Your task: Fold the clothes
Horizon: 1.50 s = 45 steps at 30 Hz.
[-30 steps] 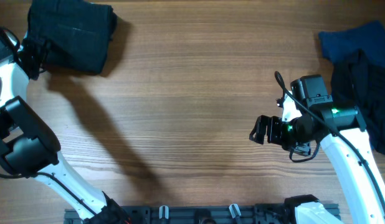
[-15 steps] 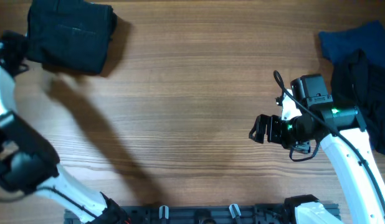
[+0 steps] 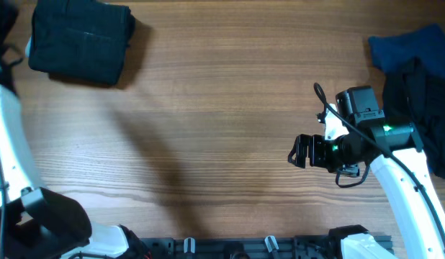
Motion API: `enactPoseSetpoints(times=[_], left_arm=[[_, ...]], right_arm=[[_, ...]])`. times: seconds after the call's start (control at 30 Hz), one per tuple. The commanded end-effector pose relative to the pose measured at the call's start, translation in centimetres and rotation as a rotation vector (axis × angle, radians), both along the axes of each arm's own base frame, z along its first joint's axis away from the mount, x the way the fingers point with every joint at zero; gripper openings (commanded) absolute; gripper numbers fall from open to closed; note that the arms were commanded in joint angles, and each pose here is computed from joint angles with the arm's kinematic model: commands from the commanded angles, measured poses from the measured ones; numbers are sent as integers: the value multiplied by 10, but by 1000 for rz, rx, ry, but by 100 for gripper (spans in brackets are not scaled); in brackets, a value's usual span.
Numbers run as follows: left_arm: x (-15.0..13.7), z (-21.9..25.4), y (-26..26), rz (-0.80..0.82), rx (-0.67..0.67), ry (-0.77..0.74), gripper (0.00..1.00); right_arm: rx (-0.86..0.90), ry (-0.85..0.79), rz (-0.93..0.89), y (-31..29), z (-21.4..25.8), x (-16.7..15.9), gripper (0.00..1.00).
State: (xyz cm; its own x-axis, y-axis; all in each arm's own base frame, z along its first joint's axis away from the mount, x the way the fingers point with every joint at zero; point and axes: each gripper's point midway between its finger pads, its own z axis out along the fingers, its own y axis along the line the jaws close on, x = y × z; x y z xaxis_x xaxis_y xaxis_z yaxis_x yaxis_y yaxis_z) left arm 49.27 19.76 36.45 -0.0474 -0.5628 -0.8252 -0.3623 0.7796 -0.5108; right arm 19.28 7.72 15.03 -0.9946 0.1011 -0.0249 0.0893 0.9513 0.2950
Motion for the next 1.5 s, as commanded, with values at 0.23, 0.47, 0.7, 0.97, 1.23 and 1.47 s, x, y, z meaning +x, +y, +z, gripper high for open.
enactPoseSetpoints(times=[0.23,0.47,0.7,0.97,1.23,1.47], left_arm=[[71,-78,-1,171,175,82,93],[113,-199,13,164,162,172,100],[119,-294,15,153,141,285,100],[124,-230,13,127,266,208,100],[115,-74,-34,71,266,-82,100],[129,-92,-74,-9,255,-61,100]], right_arm=[[-3,-14,18,-1,0,3,100],[-2,-19,15,-1,-1,4,100],[-1,-6,-1,-1,-3,3,100],[-1,-3,-8,-1,-3,2,100],[-1,-6,-7,-1,-3,3,100],[-2,-3,0,-1,-3,2,100]])
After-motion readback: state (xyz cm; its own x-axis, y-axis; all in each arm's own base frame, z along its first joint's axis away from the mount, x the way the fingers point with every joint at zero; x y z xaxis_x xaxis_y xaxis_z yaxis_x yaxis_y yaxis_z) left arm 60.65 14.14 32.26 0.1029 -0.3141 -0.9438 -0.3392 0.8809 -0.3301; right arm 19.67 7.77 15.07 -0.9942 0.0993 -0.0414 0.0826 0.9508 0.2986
